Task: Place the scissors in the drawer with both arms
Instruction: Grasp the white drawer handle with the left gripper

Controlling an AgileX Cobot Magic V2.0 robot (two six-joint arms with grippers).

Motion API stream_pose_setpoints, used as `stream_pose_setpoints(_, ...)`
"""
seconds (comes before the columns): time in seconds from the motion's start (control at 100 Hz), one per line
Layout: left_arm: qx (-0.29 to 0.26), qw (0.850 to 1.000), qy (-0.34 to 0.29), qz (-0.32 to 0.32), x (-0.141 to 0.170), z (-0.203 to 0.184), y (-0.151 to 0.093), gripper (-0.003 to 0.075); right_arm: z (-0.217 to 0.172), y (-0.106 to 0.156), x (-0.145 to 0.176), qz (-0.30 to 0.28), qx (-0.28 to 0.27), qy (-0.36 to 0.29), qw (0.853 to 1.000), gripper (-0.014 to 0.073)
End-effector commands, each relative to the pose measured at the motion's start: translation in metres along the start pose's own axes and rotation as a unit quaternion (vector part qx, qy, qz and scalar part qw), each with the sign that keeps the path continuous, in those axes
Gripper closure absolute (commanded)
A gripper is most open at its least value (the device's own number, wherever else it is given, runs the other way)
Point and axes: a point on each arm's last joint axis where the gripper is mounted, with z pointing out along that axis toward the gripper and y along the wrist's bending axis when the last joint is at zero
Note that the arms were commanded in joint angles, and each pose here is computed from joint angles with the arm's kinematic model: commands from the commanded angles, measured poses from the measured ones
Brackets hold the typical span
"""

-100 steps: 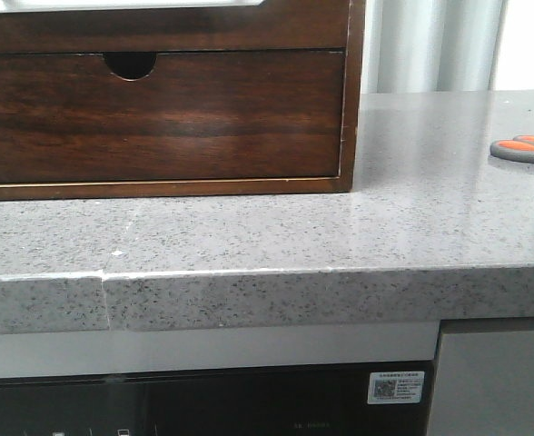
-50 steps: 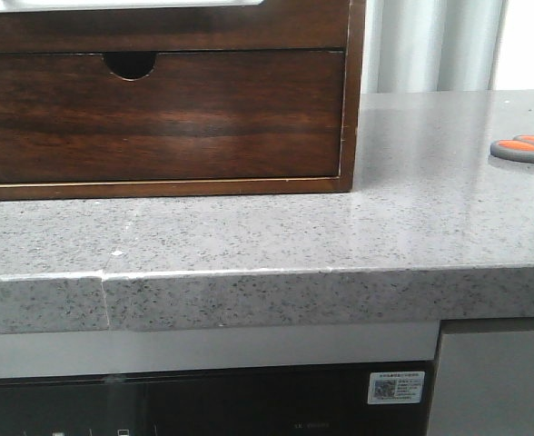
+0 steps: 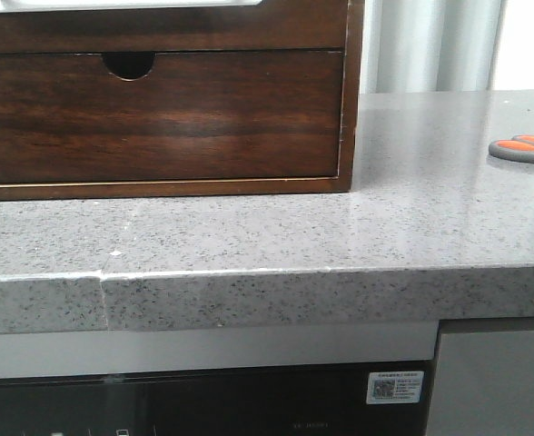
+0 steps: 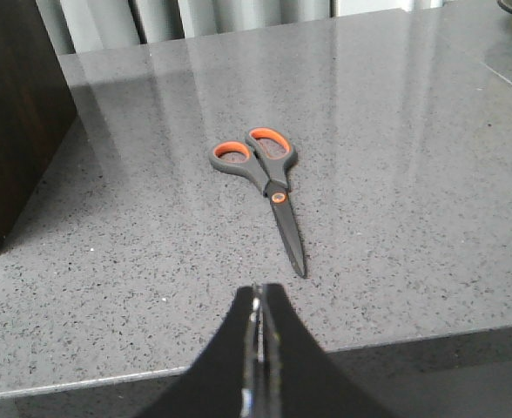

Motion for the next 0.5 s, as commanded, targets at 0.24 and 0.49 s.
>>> stream_pose_setpoints(0.24,0.015,0.995,-0.093,0.032,-0.028,0.021,-0.003,0.0322,0.002,0.0,-0.008,-0.002,0.001,-0.031,1.0,0.0701)
stream_pose_setpoints(0.49,0.101,0.965,-0.115,0.211,-0.031,0.047,-0.023,0.0332,0.002,0.0,-0.008,-0.002,0.001,-0.031,1.0,0.0701)
